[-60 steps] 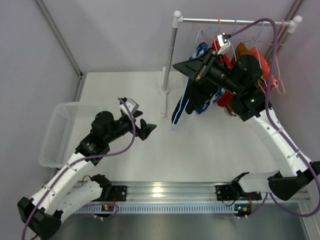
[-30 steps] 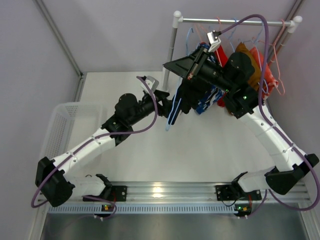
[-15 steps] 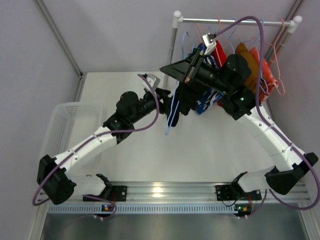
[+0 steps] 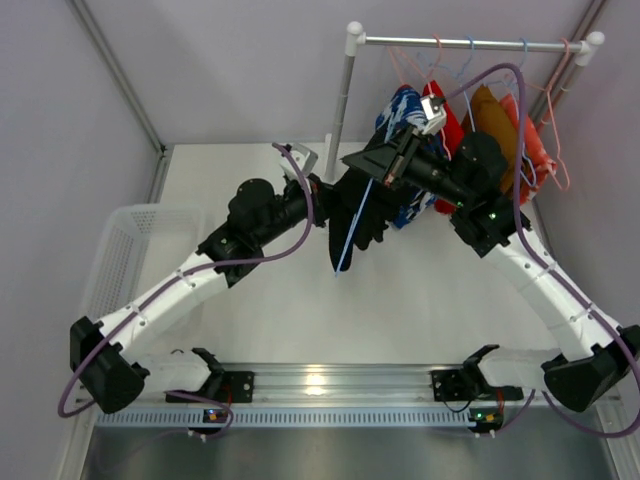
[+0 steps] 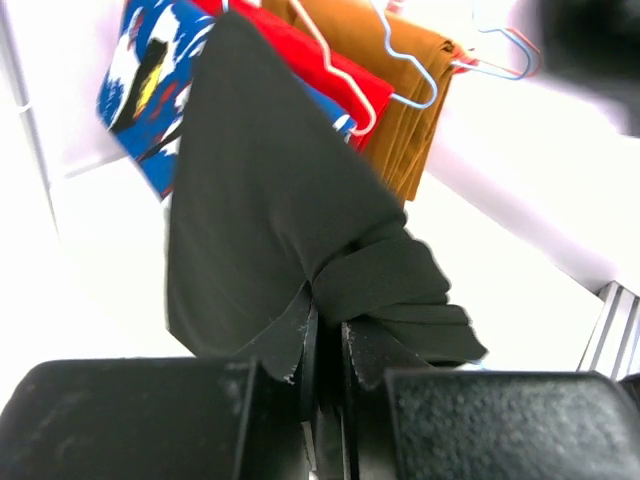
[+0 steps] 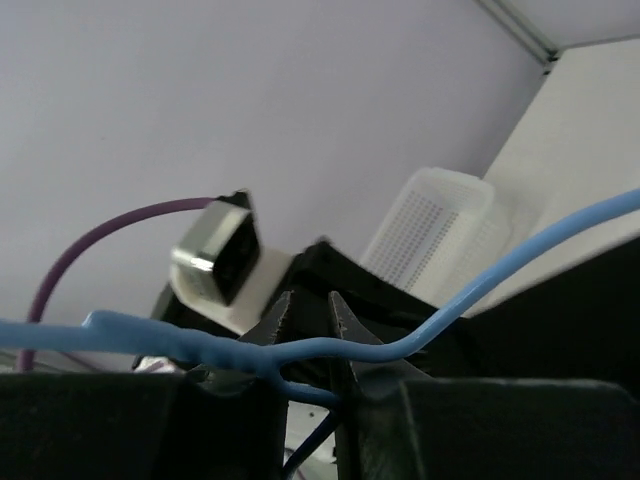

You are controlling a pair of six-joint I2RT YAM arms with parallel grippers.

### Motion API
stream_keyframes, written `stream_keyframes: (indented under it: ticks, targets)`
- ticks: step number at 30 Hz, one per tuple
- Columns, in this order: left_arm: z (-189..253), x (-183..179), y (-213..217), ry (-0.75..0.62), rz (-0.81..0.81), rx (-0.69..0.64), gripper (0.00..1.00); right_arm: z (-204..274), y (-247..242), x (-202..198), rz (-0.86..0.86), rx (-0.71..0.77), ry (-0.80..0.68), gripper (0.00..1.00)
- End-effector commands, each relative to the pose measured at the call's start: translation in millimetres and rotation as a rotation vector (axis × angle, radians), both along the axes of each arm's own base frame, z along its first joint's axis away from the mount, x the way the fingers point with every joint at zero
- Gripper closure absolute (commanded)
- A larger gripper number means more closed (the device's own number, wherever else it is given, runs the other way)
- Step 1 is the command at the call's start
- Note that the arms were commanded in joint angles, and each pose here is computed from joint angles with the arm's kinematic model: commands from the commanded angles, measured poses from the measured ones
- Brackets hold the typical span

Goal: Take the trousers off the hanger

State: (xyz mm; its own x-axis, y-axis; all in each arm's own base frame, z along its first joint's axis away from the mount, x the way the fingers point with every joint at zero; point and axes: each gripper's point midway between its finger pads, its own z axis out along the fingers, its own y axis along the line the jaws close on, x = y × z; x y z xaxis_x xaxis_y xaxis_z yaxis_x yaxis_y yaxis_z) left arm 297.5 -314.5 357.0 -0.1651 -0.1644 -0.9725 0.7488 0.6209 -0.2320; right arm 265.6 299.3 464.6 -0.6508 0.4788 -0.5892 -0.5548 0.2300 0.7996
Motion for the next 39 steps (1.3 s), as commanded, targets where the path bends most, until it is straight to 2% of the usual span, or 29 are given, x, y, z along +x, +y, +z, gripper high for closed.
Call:
stream_keyframes:
  ticks: [1,5,15,19,28,32,34,36,39]
  targets:
    - [79.7,-15.6,34.5,-0.135,0.071,-0.126,1.0,8.5,-39.7,12.3,-0.115,0.001,-0.097,1.0]
    - [116.6,-27.7,59.0,-0.161,0.111,-0.178,1.0,-18.7,-71.4,32.0,-0.206,-0.049,-0.078,1.0]
    - [191.0,-42.2,89.7,-0.224,0.151,-0.303,1.0,-79.8,-81.7,39.6,-0.244,-0.16,-0.04,1.0]
    - [238.2,-47.7,115.0,-0.299,0.202,-0.375,1.0,-90.1,-83.4,43.0,-0.259,-0.182,-0.032,1.0]
    - [294.2,-57.9,167.7,-0.395,0.329,-0.432,1.0,-103.2,-73.9,39.4,-0.236,-0.218,-0.02,1.0]
    - [310.9,-65.7,210.1,-0.473,0.493,-0.425,1.0,-105.0,-70.3,32.6,-0.218,-0.23,-0.035,1.0]
    - [308.7,-66.1,225.4,-0.49,0.567,-0.391,1.0,-106.8,-69.9,30.5,-0.215,-0.238,-0.041,1.0]
    - [301.1,-64.8,254.7,-0.504,0.712,-0.353,1.0,-110.4,-68.3,27.9,-0.207,-0.246,-0.042,1.0]
    - [294.7,-79.6,291.8,-0.559,0.871,-0.308,1.0,-117.2,-65.2,23.4,-0.191,-0.262,-0.041,1.0]
